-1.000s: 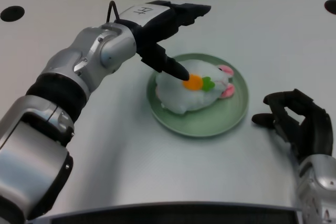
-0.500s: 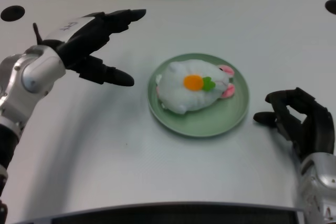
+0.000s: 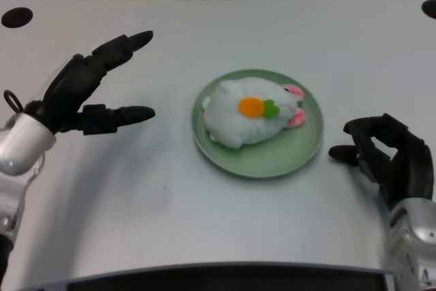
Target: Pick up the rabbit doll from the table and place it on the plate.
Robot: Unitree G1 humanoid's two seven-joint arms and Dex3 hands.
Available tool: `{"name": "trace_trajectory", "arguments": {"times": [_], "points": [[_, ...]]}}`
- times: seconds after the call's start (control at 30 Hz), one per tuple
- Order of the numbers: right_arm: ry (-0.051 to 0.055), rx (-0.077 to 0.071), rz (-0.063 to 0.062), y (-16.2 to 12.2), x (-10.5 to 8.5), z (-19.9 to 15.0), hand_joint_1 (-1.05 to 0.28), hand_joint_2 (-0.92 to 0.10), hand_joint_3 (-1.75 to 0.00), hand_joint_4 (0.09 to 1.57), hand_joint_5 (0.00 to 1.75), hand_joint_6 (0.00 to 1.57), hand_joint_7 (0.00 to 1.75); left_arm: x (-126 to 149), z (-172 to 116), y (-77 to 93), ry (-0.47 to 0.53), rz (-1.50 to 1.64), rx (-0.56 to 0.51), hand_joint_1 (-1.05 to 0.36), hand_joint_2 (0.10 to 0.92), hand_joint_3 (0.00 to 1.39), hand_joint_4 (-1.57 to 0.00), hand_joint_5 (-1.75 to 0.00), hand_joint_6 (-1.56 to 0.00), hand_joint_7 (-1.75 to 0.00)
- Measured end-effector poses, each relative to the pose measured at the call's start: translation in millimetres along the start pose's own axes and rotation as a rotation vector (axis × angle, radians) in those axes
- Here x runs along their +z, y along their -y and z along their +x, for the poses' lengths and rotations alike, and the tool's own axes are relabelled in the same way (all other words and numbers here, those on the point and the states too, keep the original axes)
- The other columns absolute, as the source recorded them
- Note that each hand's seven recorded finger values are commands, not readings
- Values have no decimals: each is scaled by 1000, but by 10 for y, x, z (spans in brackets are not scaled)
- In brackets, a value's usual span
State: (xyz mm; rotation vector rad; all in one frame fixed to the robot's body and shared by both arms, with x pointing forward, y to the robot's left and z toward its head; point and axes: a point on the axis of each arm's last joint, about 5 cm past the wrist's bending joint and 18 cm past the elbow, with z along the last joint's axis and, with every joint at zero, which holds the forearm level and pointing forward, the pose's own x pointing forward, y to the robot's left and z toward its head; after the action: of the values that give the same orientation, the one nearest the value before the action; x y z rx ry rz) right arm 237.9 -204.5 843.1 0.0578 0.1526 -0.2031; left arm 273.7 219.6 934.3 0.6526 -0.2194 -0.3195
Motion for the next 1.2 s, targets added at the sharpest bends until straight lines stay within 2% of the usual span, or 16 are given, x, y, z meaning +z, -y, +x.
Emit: {"name": "trace_trajectory", "arguments": {"times": [0.07,0.17,0.23,0.3,0.57,0.77,0.97,1.03,1.1,1.17,1.2], "points": [[0,1,-1,-3,-1,-1,-770,-921,-130,844,888,840,1172,-33,-60,72,-15,-86,28,-536,921,312,-226,-883,-439,-56],[1,0,1,0,0,-2,-768,-921,-129,840,892,842,1174,-73,-147,134,-55,-157,37,-545,921,341,-231,-964,-469,-61],[4,-1,1,-1,4,-3,-767,-921,-127,829,891,832,1171,-81,-197,151,-76,-213,47,-553,921,344,-335,-1045,-525,-85],[5,-4,-1,-3,6,-3,-764,-921,-130,829,894,822,1172,-82,-259,180,-101,-285,65,-485,921,350,-376,-1145,-583,-101],[6,1,-6,-12,6,-9,-768,-921,-133,851,909,819,1183,-134,-552,333,-248,-469,52,-446,921,434,-502,-1263,-757,-181],[6,4,-1,-9,5,-9,-767,-921,-118,843,906,826,1184,-168,-731,416,-353,-584,32,-411,921,514,-522,-1349,-818,-215],[6,6,0,-10,4,-10,-772,-921,-114,849,910,828,1179,-211,-794,460,-373,-606,-6,-436,921,490,-518,-1405,-819,-225],[8,7,-1,-10,8,-10,-764,-921,-117,838,907,833,1181,-230,-812,475,-370,-618,2,-476,921,567,-523,-1487,-829,-273],[15,7,-1,-7,19,-8,-765,-921,-120,831,906,829,1179,-267,-854,525,-385,-659,11,-492,921,587,-534,-1520,-846,-306],[16,6,-3,-2,22,-7,-766,-921,-123,828,906,827,1178,-294,-892,579,-399,-697,14,-497,921,593,-538,-1532,-852,-323],[16,7,-3,-2,22,-7,-769,-921,-120,832,909,831,1179,-305,-902,594,-402,-705,14,-500,921,612,-526,-1546,-786,-500]]}}
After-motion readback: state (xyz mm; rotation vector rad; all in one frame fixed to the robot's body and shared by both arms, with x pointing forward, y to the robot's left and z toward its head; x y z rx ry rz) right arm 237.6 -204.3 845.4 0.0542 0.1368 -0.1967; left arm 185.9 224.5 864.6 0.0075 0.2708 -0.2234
